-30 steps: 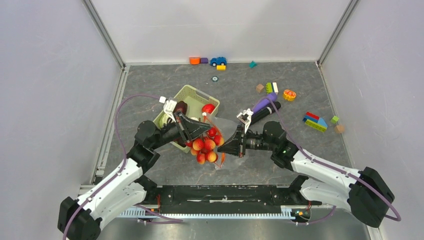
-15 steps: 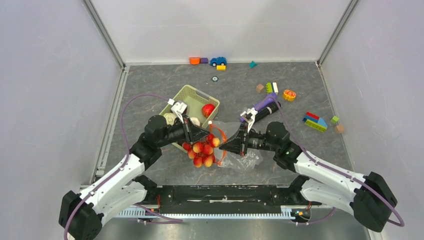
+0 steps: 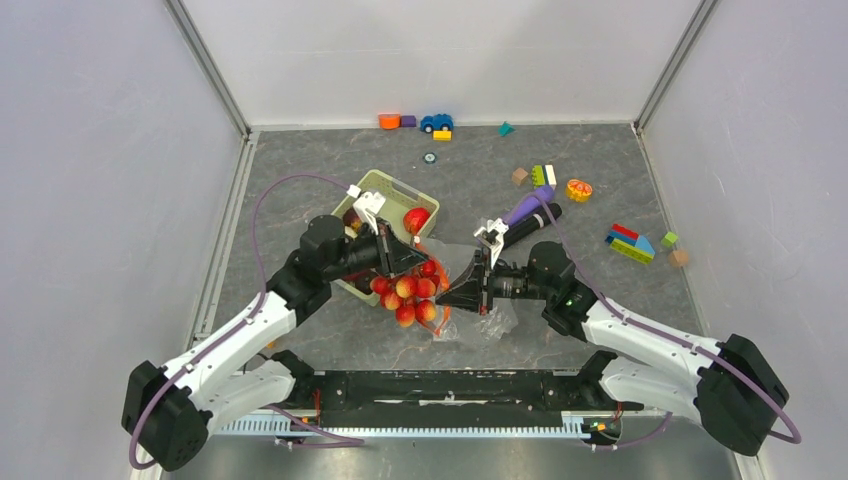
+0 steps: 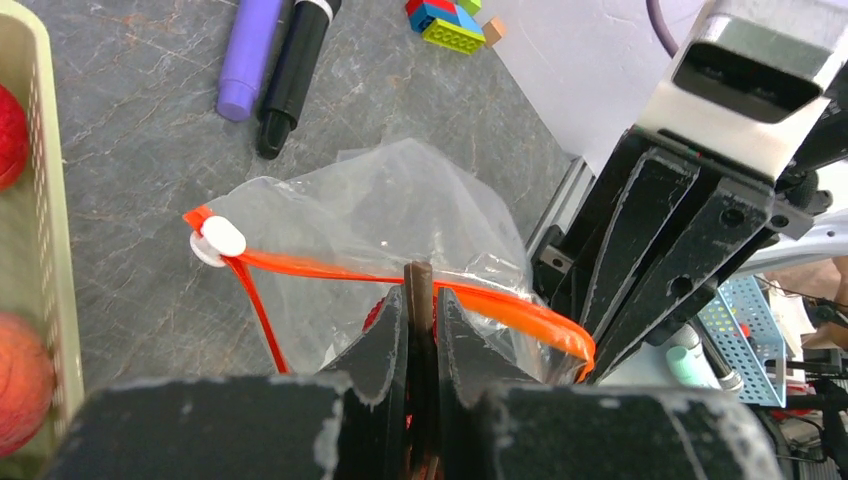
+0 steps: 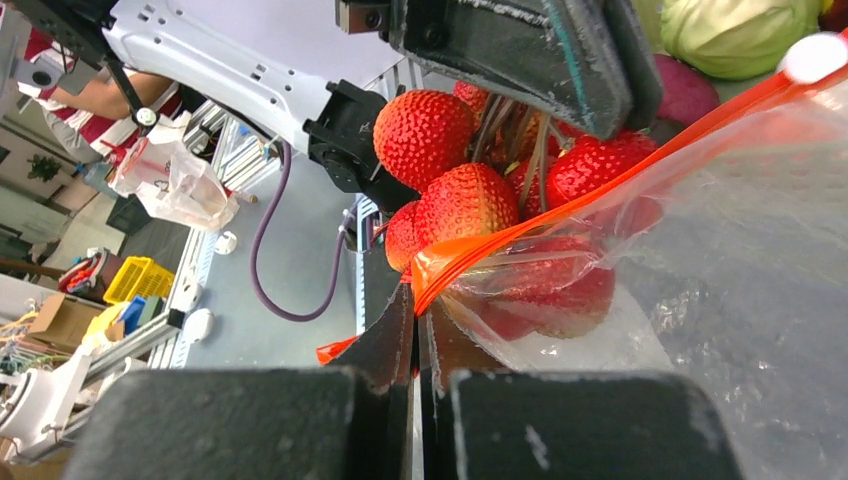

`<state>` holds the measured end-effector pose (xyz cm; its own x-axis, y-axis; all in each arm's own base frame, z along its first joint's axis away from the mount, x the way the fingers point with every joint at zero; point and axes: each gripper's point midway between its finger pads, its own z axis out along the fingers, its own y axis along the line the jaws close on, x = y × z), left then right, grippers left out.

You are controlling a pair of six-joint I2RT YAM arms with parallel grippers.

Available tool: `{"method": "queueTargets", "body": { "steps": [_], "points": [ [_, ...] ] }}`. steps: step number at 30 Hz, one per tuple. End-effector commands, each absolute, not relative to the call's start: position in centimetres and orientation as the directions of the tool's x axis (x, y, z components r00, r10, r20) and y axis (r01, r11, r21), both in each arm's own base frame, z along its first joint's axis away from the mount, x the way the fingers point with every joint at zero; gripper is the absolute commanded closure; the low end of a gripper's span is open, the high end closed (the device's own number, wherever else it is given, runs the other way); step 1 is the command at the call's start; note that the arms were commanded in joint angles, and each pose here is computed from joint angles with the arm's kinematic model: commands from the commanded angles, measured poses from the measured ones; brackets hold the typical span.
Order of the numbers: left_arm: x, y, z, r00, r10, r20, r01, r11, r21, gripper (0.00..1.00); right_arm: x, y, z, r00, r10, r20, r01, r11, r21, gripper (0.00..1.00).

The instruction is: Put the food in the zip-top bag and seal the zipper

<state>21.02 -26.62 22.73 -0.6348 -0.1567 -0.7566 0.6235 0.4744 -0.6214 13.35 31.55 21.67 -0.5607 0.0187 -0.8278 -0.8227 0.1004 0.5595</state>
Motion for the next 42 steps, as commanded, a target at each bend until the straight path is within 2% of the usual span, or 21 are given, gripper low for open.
{"method": "queueTargets", "body": {
  "steps": [1,5,9,16,20,28,36,42],
  "points": [
    [22.0,-27.5,27.0,-0.608,-0.238,-0.758,0.628,0.44,-0.642,0.98,12.5,31.9,23.3,-0.456,0.017,-0.89,-0.89,0.01,0.456,1.0],
    [22.7,-27.8,28.8,-0.633,-0.306,-0.712,0.576,0.429,-0.696,0.98,12.4,31.7,22.4,-0.403,-0.013,-0.915,-0.915,0.022,0.402,1.0],
    [23.1,-28.3,29.0,-0.668,-0.279,-0.69,0.526,0.479,-0.703,0.98,12.6,31.7,21.4,-0.322,-0.055,-0.945,-0.946,0.052,0.319,1.0],
    [23.4,-27.1,31.4,-0.634,-0.29,-0.717,0.488,0.569,-0.662,0.98,15.5,31.2,18.7,-0.3,-0.122,-0.946,-0.932,0.248,0.264,1.0],
    [23.1,-27.1,32.9,-0.631,-0.384,-0.674,0.468,0.505,-0.725,0.98,15.5,31.3,19.5,-0.312,-0.054,-0.948,-0.925,0.245,0.291,1.0],
    [23.7,-28.6,33.7,-0.661,-0.576,-0.481,0.412,0.258,-0.874,0.98,14.3,31.5,22.2,-0.369,0.121,-0.922,-0.908,0.166,0.385,1.0],
    [25.0,-28.7,33.2,-0.608,-0.669,-0.428,0.345,0.262,-0.901,0.98,14.3,31.6,21.3,-0.362,0.091,-0.928,-0.912,0.169,0.373,1.0],
    [24.7,-26.9,34.9,-0.536,-0.685,-0.494,0.384,0.324,-0.865,0.98,16.5,29.7,17.6,-0.357,-0.021,-0.934,-0.87,0.372,0.324,1.0]
  ]
}}
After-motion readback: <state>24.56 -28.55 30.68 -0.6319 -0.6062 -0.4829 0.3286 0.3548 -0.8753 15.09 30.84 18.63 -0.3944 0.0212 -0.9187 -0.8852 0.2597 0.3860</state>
